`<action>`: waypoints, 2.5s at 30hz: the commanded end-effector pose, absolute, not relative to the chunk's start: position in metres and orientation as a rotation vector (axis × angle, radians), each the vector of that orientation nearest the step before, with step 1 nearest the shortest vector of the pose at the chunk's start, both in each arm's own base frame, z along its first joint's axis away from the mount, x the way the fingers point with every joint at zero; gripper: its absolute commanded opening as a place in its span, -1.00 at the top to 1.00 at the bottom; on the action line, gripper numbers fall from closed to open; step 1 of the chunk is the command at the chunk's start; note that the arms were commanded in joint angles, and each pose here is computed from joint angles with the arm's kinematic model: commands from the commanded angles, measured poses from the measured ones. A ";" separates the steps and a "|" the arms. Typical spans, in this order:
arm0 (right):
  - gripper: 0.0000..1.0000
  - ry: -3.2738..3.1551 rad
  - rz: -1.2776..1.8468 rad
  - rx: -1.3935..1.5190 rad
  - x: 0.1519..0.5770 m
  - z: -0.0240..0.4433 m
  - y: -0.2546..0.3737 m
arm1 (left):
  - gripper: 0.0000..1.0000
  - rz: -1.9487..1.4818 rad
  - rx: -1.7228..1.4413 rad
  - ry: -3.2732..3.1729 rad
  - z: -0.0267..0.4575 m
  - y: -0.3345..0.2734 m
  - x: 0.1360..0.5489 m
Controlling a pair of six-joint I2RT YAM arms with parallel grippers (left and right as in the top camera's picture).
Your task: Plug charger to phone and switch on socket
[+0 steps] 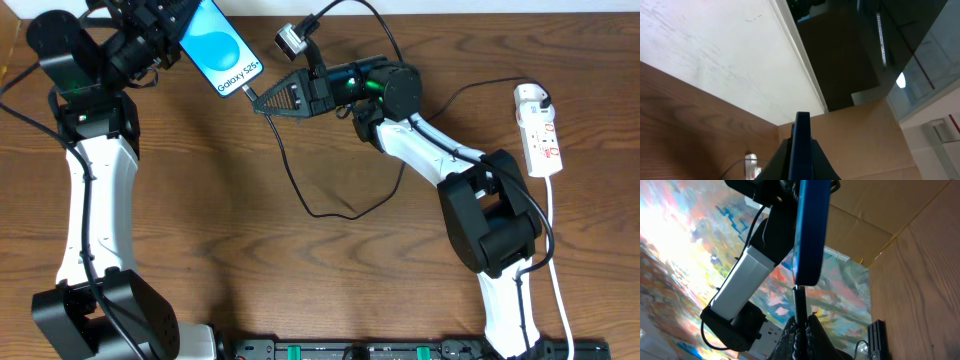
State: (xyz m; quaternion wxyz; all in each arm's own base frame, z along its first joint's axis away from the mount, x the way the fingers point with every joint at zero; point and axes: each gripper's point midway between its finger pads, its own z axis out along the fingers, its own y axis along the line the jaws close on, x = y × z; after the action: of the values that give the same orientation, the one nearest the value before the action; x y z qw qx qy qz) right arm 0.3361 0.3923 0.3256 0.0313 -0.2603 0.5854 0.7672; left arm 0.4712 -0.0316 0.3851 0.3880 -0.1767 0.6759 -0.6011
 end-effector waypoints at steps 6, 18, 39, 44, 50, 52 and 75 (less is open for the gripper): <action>0.98 1.701 2.384 -0.671 0.353 0.350 0.391 | 0.86 -1.528 -0.298 1.738 0.392 -0.051 0.463; 0.97 1.721 2.375 -0.630 0.361 0.346 0.394 | 0.85 -1.533 -0.303 1.759 0.388 -0.055 0.462; 0.97 1.738 2.372 -0.514 0.372 0.341 0.409 | 0.85 -1.495 -0.324 1.746 0.386 -0.051 0.467; 0.97 1.727 2.363 -0.492 0.374 0.340 0.414 | 0.85 -1.495 -0.324 1.746 0.386 -0.051 0.467; 0.97 1.738 2.357 -0.493 0.374 0.337 0.417 | 0.86 -1.496 -0.317 1.748 0.386 -0.051 0.466; 0.97 1.749 2.356 -0.508 0.372 0.336 0.417 | 0.85 -1.480 -0.335 1.738 0.387 -0.045 0.468; 0.98 1.839 2.345 -0.689 0.351 0.322 0.416 | 0.85 -1.405 -0.468 1.678 0.387 0.004 0.475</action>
State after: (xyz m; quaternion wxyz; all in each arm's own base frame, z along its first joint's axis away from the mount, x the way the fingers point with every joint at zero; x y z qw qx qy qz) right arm 0.3589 0.4145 0.3087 0.0290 -0.1984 0.6107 0.7660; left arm 0.4768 0.0055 0.3765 0.4290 -0.1915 0.6801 -0.5628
